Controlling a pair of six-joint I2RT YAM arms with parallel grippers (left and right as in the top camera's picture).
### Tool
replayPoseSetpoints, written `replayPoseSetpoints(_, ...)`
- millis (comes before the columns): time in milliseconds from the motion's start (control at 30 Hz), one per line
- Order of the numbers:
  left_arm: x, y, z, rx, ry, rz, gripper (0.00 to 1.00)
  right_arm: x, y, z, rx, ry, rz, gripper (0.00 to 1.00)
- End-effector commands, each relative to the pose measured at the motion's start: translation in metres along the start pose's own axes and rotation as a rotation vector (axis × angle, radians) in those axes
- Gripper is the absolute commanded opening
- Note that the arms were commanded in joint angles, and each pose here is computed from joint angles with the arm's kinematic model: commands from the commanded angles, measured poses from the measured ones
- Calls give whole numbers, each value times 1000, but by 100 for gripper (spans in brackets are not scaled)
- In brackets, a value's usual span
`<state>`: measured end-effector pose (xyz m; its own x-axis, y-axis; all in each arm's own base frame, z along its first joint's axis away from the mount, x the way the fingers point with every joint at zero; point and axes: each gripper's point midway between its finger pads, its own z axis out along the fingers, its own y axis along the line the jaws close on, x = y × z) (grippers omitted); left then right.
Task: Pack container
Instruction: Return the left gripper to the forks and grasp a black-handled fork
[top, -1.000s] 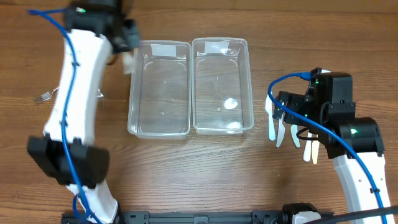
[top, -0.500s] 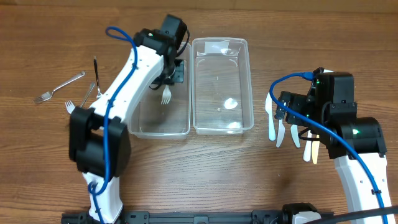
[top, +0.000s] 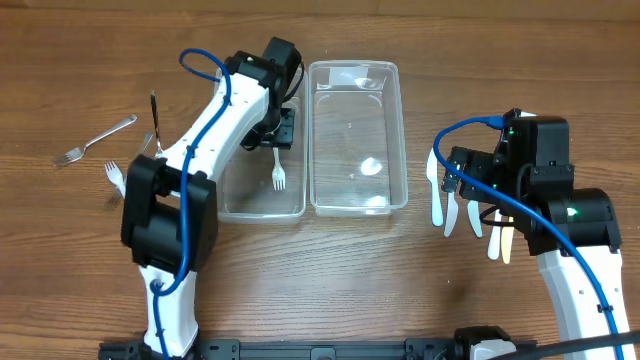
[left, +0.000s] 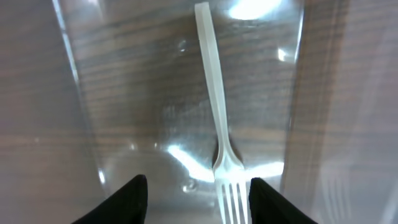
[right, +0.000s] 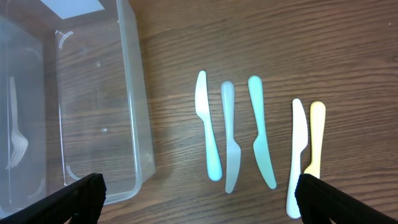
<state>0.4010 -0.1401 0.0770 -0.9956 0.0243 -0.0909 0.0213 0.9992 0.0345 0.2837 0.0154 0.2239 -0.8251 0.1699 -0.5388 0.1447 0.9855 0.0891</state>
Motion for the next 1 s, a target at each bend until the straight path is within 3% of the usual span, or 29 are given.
replayPoseSetpoints(0,-18,30,-133,63,-306,-102,58,-11,-1,-8,7,-38,10,100)
replayPoseSetpoints(167,35,116,-235,-2,-498,-352,66,-12,-1,-8,6,-41,6,100)
replayPoseSetpoints(300,88,178,-254,-59,-526,-438,91,-12,-1,-8,5,-42,7,100)
replayPoseSetpoints(433,82,203,-203,-41,-413,-384,96,-12,-1,-8,5,-40,7,100)
replayPoseSetpoints(667,12,254,-104,21,-324,-421,95,-10,-1,-8,7,-35,6,100)
replayPoseSetpoints(767,-12,251,-46,38,-253,-396,94,-10,-1,-8,7,-35,6,100)
replayPoseSetpoints(967,-43,226,15,75,-224,-333,92,-10,-1,-8,7,-35,6,100)
